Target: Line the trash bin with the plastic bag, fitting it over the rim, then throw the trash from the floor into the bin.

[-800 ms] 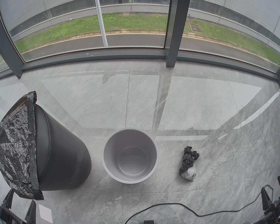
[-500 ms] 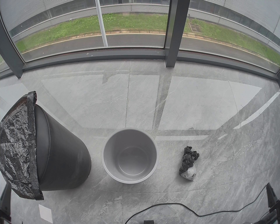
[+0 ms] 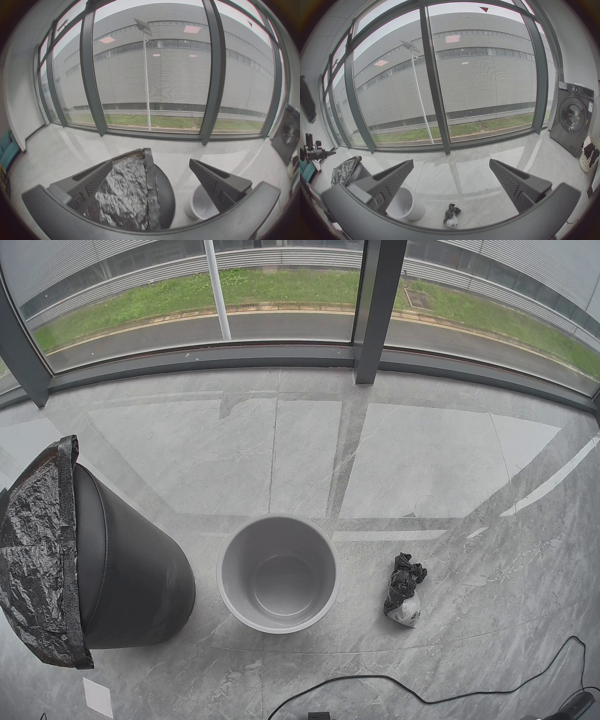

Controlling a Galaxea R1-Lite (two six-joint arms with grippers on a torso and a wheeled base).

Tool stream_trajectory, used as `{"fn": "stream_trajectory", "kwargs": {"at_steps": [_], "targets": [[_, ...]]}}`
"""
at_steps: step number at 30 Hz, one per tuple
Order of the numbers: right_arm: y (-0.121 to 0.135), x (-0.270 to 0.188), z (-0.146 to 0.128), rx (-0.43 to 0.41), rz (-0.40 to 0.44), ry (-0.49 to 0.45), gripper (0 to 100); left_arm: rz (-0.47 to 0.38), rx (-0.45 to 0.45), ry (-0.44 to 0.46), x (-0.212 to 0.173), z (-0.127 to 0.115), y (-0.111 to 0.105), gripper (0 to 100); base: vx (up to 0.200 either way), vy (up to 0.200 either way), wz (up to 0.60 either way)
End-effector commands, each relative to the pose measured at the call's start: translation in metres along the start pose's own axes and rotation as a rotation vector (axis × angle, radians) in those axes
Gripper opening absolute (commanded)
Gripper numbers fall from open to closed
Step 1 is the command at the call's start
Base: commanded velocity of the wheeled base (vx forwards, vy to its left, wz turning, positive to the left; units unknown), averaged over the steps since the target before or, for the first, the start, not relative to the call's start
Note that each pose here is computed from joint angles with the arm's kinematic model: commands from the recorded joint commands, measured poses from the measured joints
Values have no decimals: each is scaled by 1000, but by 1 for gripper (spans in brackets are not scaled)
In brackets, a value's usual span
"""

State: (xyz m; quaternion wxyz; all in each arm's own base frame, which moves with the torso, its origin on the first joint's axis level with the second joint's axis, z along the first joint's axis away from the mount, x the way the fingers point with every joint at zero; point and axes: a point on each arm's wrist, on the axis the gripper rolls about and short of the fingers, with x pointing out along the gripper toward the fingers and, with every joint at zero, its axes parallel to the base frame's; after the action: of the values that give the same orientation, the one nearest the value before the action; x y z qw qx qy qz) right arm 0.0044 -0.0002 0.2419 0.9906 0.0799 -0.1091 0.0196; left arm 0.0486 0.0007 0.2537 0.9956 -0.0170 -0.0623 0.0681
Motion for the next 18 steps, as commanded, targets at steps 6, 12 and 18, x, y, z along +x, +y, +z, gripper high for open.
{"fn": "stream_trajectory", "kwargs": {"at_steps": [6,12,18], "targets": [[20,171,-6,318,8,109,100,186,298,121,219,-34,-91,100,0,0,0],[23,174,-18,332,38,133,100,233,321,169,238,-52,-98,100,0,0,0],[23,175,-22,329,43,149,100,303,319,176,262,-59,-89,100,0,0,0]]}}
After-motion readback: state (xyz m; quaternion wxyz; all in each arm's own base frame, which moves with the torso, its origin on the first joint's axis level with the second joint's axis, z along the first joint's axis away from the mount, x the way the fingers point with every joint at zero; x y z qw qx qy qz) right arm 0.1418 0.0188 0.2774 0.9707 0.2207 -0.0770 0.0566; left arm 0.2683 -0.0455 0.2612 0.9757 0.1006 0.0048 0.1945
